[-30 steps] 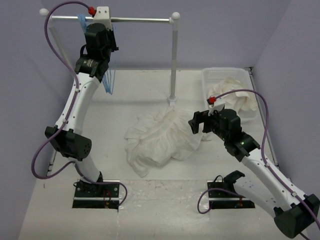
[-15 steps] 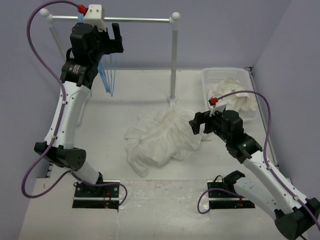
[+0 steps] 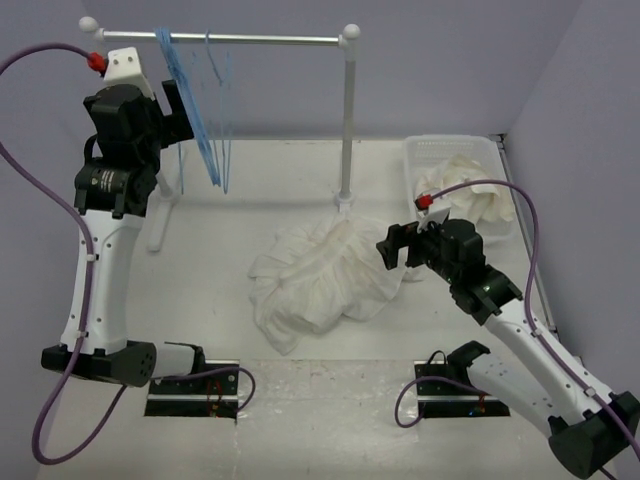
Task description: Remove the skirt from the hanger
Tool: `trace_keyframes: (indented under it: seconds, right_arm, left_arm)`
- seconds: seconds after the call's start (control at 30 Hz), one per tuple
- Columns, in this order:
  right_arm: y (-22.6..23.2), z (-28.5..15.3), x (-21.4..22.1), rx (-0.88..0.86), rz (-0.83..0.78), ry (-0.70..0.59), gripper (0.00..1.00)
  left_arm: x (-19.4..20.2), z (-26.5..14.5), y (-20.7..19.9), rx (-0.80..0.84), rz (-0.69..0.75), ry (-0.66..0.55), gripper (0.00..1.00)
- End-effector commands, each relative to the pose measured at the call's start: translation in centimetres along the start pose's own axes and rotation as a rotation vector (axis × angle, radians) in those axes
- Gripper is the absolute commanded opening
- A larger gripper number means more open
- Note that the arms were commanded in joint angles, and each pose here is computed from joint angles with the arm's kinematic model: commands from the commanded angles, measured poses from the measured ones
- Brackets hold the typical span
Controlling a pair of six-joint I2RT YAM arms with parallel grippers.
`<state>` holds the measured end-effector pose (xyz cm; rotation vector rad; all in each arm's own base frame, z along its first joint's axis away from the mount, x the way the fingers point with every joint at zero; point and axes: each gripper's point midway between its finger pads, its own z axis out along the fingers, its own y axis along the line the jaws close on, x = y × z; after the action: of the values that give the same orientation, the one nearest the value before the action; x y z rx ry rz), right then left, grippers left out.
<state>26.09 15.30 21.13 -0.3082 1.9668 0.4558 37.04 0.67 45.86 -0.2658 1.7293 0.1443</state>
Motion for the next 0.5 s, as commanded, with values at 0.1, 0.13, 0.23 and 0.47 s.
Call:
trace_keyframes:
  seconds: [0.1,0.13,0.23,0.47]
  right_arm:
    - [0.5,0.7,0.2,-0.033,-0.014,0.016,0.99]
    - [0.6,0.8,0.1,-0.033,-0.015,0.017,0.99]
    - [0.3,1.1,0.4,-0.021,-0.016,0.030,0.99]
    - [-0.2,1.5,0.7,0.005,-0.024,0.044,0.99]
  left_arm:
    - [6.8,2.2,2.3,-0.010,0.001,0.170,1.00]
    - [7.0,2.3,1.9,0.019,0.006,0.173,0.98]
    - [7.5,3.0,2.0,0.023,0.017,0.182,0.90]
    - [8.3,5.4,2.2,0.005,0.024,0.207,0.78]
